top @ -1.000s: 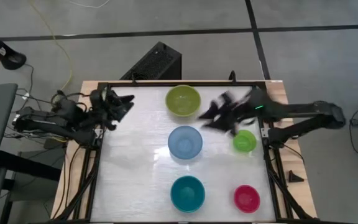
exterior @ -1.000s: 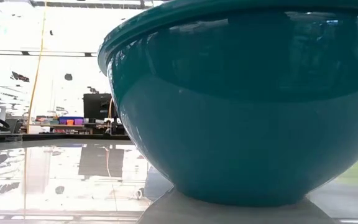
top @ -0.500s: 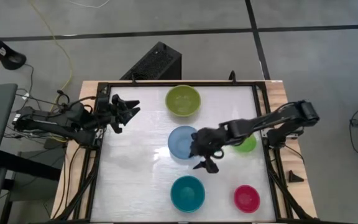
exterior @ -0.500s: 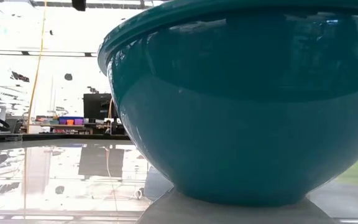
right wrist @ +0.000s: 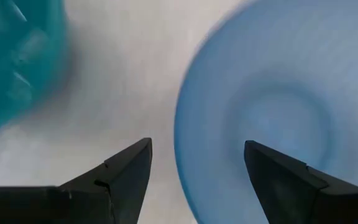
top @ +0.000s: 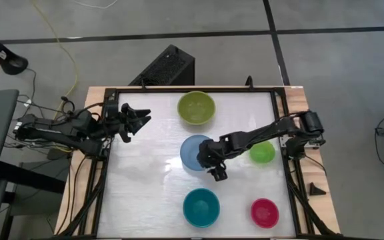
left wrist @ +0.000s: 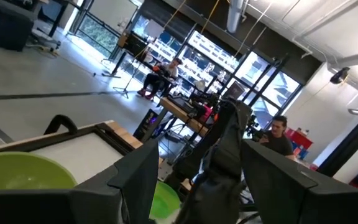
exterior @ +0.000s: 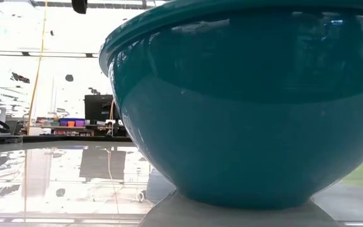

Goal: Nest bowls inside each other
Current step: Stack the light blue bowl on top of the dark green bowl

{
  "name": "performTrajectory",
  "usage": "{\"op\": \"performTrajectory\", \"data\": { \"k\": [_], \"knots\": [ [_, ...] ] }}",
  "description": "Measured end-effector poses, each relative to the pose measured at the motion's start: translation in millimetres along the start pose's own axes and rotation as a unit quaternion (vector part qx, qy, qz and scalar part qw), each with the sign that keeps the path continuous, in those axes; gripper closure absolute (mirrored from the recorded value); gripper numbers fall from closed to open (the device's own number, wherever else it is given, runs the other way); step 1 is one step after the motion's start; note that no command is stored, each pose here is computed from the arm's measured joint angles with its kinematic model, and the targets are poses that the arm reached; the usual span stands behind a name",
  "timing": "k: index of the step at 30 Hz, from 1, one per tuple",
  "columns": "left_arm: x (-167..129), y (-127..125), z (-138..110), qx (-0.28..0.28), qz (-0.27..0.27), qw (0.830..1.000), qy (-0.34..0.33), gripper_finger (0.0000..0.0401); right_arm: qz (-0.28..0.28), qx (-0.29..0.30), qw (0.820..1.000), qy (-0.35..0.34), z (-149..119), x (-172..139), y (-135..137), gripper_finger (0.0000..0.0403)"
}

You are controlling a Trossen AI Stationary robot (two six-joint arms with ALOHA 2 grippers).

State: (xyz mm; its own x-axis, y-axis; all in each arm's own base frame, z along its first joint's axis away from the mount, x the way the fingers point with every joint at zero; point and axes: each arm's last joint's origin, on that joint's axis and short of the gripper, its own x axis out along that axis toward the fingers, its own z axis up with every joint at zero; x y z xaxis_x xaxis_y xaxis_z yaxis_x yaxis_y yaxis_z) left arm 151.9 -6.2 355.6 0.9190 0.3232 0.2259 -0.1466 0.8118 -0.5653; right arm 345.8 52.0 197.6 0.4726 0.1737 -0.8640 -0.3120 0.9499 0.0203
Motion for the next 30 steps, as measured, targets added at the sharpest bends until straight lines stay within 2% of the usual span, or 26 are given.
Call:
{"op": "performTrajectory", "data": {
  "k": [4,7,9,13,14,19,23,26,30],
  "knots": [
    [0.0,0.3,-0.5,0.001,0.002,1.0,0.002,0.0187,-0.004,0.023,0.999,0.028,-5.9,14.8,-4.9,0.0119],
    [0.0,0.5,-0.5,0.002,0.003,1.0,0.002,0.0187,-0.008,0.046,0.998,0.047,-10.3,21.6,-8.9,0.0149],
    [0.0,0.5,-0.5,0.004,0.004,1.0,0.002,0.0187,-0.01,0.06,0.997,0.057,-13.0,24.5,-12.0,0.0197],
    [0.0,0.7,-0.5,0.01,0.007,1.0,0.0,0.0187,-0.01,0.07,0.996,0.047,-10.9,21.5,-15.4,0.0346],
    [0.0,0.9,-0.4,0.01,0.01,1.0,-0.001,0.0187,-0.014,0.069,0.997,0.035,-8.0,18.4,-17.0,0.0368],
    [0.0,1.7,-0.9,0.012,0.017,1.0,-0.002,0.0187,-0.002,0.092,0.996,-0.006,2.6,-1.3,-19.1,0.037],
    [0.0,1.7,-1.0,0.012,0.018,1.0,-0.002,0.0187,0.021,0.104,0.988,-0.107,20.6,-38.8,-24.2,0.037],
    [0.0,1.7,-0.9,0.012,0.017,1.0,-0.002,0.0187,0.035,0.11,0.972,-0.207,33.2,-72.0,-29.2,0.037],
    [0.0,1.7,-1.0,0.017,0.018,1.0,-0.001,0.0187,0.023,0.116,0.938,-0.326,43.5,-114.7,-40.5,0.037]
  ]
}}
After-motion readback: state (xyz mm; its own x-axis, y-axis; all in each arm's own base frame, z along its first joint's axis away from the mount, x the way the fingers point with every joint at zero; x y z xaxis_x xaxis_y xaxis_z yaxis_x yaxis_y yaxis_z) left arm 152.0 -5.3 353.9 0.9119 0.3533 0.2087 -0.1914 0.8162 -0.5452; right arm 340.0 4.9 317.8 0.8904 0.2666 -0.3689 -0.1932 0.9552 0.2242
